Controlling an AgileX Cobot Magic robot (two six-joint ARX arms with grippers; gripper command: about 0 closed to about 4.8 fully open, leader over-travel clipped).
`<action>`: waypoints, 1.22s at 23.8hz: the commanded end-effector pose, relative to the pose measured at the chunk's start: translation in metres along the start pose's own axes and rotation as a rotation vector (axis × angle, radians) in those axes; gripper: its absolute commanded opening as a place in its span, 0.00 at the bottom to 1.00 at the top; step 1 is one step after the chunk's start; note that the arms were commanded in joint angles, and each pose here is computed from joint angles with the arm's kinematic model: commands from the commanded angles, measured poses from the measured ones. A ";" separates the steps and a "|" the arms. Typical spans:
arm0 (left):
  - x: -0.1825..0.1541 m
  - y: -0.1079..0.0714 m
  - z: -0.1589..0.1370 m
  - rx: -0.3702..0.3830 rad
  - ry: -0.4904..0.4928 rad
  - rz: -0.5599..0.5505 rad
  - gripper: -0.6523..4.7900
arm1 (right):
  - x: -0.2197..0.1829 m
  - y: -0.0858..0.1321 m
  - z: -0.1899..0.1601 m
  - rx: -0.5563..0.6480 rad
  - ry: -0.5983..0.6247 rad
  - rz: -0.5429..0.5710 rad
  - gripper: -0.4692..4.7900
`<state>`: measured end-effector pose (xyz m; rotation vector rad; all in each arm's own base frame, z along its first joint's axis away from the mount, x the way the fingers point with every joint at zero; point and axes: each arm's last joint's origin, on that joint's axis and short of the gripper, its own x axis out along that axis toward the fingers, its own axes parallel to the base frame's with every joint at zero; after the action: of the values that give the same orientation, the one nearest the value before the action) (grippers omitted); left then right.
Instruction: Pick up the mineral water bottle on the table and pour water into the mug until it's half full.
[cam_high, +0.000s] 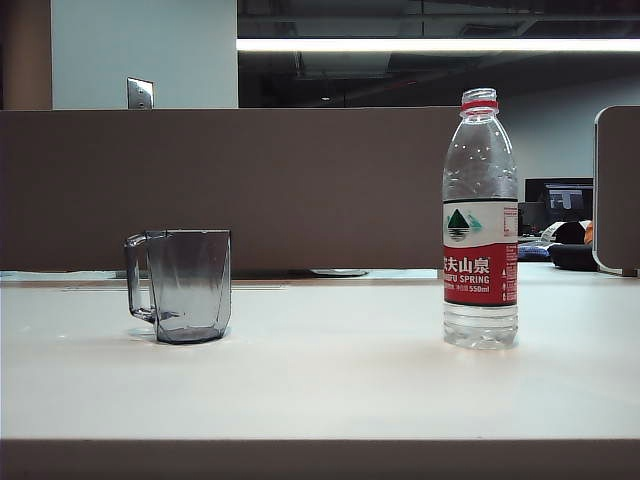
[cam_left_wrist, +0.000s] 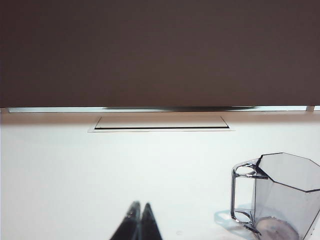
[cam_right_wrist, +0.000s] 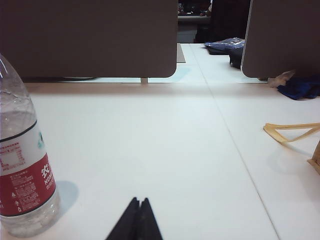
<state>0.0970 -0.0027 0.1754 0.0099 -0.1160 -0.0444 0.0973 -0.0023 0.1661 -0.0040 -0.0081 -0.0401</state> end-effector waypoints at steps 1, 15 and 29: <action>0.000 0.000 0.002 0.000 -0.015 -0.006 0.11 | 0.000 0.000 0.002 0.005 -0.032 -0.005 0.09; -0.010 0.001 0.044 -0.071 0.034 0.025 0.11 | -0.015 -0.001 0.058 0.277 -0.198 0.027 0.09; 0.011 -0.010 0.174 -0.128 0.127 -0.260 0.11 | -0.027 0.000 0.212 0.199 0.016 0.051 0.09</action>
<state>0.0880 -0.0124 0.3467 -0.1038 0.0040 -0.2757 0.0655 -0.0006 0.3762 0.1968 -0.0607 0.0056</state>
